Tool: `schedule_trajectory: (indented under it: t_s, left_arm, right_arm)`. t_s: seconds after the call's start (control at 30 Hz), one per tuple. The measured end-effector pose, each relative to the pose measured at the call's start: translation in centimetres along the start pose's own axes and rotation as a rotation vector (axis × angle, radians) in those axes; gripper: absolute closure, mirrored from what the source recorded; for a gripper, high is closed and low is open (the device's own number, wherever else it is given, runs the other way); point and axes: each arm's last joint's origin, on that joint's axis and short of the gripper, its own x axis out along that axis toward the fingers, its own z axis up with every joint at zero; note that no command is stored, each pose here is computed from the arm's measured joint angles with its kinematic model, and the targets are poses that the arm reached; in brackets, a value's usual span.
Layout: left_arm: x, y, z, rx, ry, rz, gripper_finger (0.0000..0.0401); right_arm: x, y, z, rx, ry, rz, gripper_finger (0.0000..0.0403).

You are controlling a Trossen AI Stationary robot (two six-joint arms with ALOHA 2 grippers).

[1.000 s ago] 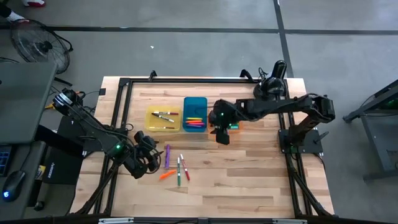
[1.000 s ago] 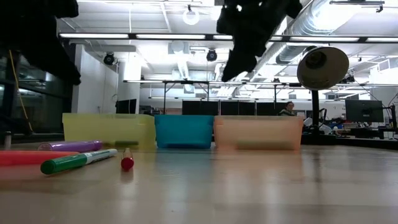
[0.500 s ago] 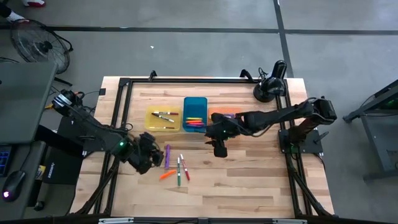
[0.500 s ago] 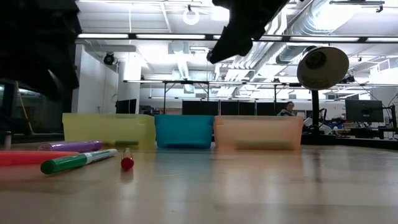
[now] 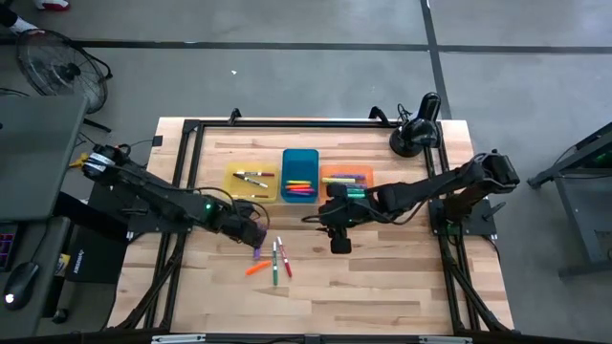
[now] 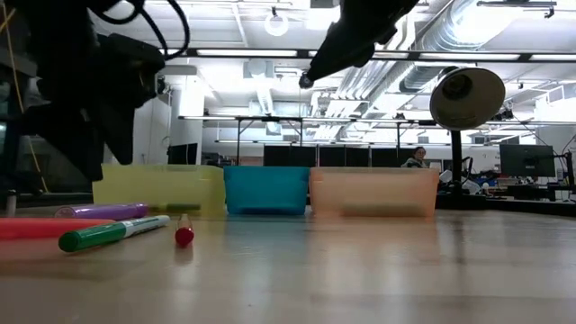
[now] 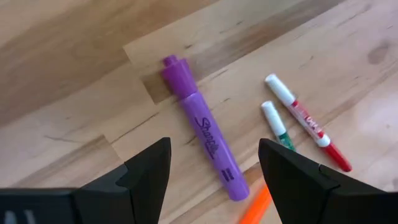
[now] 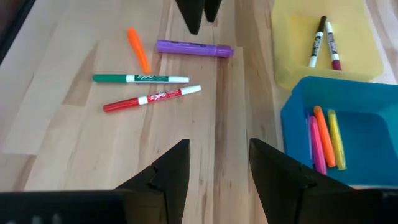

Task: Pick & Place Markers
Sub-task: Put the dark violet highlighter into the orange bin

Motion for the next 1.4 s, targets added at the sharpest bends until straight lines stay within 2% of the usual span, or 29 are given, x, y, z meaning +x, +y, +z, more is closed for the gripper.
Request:
schedule_trajectory:
  t_s: [0.4,0.7,0.87,1.23,1.4]
  left_arm:
    - [3.4,-0.2,0.0,-0.038,0.057,0.089,0.0161]
    - [4.6,-1.2,-0.1,-0.032,0.085,0.131,0.0161]
    - [5.3,-1.3,-0.3,-0.024,0.115,0.188,0.0161]
    - [5.5,-1.0,-0.6,0.109,0.198,0.219,0.0161]
    - [5.5,-0.8,-0.6,0.192,0.22,0.234,0.0187]
  right_arm:
    - [0.3,1.4,-1.2,-0.03,0.014,-0.023,0.0249]
    - [1.9,1.4,-4.1,0.037,0.026,-0.019,0.0249]
    - [2.2,1.4,-4.7,0.063,0.022,-0.015,0.0249]
    - [2.0,2.1,-4.1,0.033,-0.038,-0.003,0.0249]
    - [2.0,2.1,-4.0,0.035,-0.052,-0.001,0.0249]
